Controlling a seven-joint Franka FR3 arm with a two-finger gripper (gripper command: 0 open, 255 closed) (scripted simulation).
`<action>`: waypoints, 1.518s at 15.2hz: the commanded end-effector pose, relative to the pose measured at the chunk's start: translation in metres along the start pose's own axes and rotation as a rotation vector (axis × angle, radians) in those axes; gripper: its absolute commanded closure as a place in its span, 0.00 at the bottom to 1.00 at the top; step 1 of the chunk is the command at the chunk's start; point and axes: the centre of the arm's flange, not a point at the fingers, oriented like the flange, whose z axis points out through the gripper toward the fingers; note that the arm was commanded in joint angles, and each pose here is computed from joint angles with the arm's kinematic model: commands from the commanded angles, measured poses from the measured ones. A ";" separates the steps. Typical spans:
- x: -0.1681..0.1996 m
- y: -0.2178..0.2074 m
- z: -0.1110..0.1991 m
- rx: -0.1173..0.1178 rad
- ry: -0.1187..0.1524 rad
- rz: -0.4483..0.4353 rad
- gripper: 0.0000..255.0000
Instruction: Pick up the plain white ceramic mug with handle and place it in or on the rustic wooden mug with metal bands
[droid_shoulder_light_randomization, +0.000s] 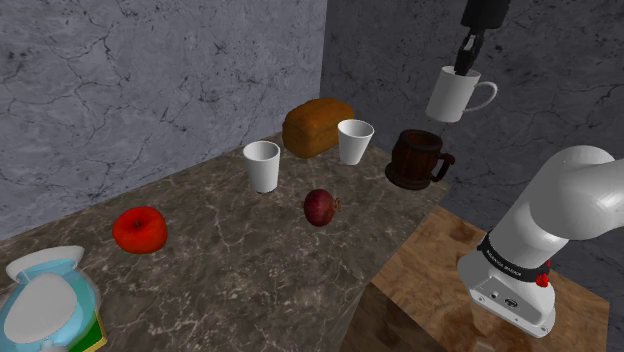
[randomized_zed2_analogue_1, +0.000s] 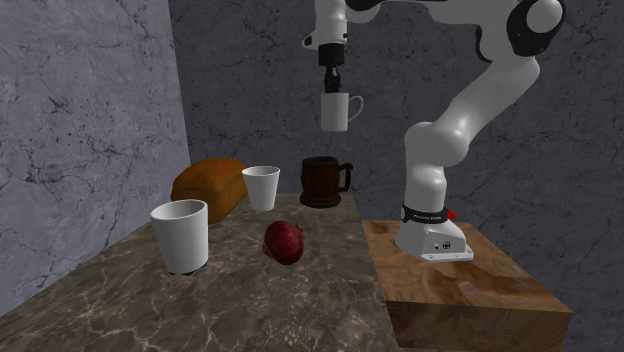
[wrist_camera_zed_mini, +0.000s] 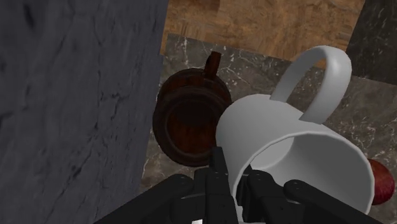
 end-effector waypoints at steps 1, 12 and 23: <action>-0.005 0.028 0.002 0.000 -0.001 -0.001 1.00; -0.008 0.051 0.048 0.000 -0.001 -0.001 1.00; -0.006 0.051 0.096 0.000 -0.001 -0.001 1.00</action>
